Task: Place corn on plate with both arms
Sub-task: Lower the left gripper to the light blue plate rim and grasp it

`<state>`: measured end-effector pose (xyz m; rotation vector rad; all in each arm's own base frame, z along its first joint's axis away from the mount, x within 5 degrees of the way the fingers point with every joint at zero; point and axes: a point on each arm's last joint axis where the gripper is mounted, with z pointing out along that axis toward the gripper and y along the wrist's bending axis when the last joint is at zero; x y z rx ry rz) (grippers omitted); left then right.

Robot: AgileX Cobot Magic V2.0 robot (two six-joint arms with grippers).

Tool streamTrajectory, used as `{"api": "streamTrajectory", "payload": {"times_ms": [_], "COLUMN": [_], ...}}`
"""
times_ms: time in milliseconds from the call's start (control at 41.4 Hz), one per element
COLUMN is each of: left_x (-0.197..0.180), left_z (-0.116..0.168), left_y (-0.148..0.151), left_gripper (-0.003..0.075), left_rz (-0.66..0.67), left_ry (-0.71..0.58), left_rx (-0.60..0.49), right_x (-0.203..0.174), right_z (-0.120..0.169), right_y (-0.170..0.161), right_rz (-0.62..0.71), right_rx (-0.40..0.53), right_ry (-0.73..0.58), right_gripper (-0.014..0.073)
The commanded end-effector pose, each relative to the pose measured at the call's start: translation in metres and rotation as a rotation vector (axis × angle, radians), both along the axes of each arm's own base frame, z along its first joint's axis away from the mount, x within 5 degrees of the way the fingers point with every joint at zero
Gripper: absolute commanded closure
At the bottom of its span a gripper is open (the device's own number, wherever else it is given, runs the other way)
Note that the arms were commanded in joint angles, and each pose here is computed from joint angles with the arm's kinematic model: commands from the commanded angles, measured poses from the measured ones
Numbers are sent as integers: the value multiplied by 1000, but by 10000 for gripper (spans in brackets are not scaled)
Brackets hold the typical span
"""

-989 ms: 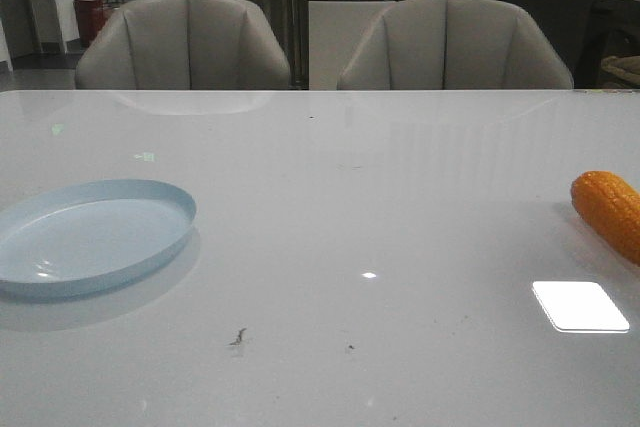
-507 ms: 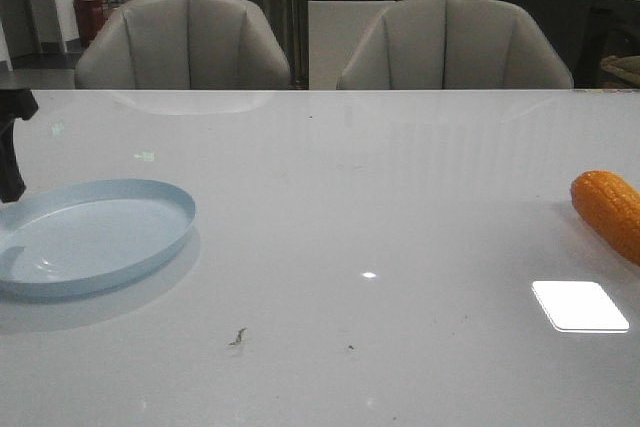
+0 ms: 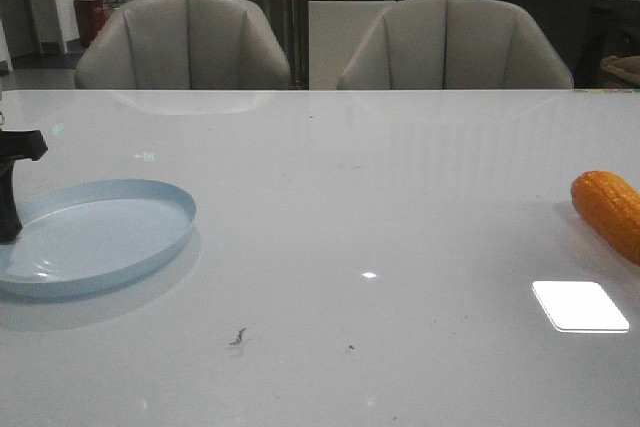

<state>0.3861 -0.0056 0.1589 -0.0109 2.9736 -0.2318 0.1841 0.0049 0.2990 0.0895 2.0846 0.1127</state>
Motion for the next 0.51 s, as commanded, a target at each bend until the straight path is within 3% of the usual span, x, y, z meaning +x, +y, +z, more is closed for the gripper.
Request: {"api": "streamTrajectory", "payload": {"times_ms": [0, 48, 290, 483], "left_x": [4, 4, 8, 22], "left_z": [25, 25, 32, 66], "left_y": [-1, -1, -1, -3], "left_gripper": [589, 634, 626, 626], "left_rz": [13, 13, 11, 0], "left_ry": [-75, -75, -95, -147], "left_rx": [-16, -16, -16, -40], "right_x": [4, 4, 4, 4], "right_z": [17, 17, 17, 17], "right_y": [-1, -1, -1, -1], "right_rz": [-10, -10, -10, -10], "right_rx": [2, 2, 2, 2], "right_ry": [-105, -105, -105, -105], "right_gripper": [108, 108, 108, 108]}}
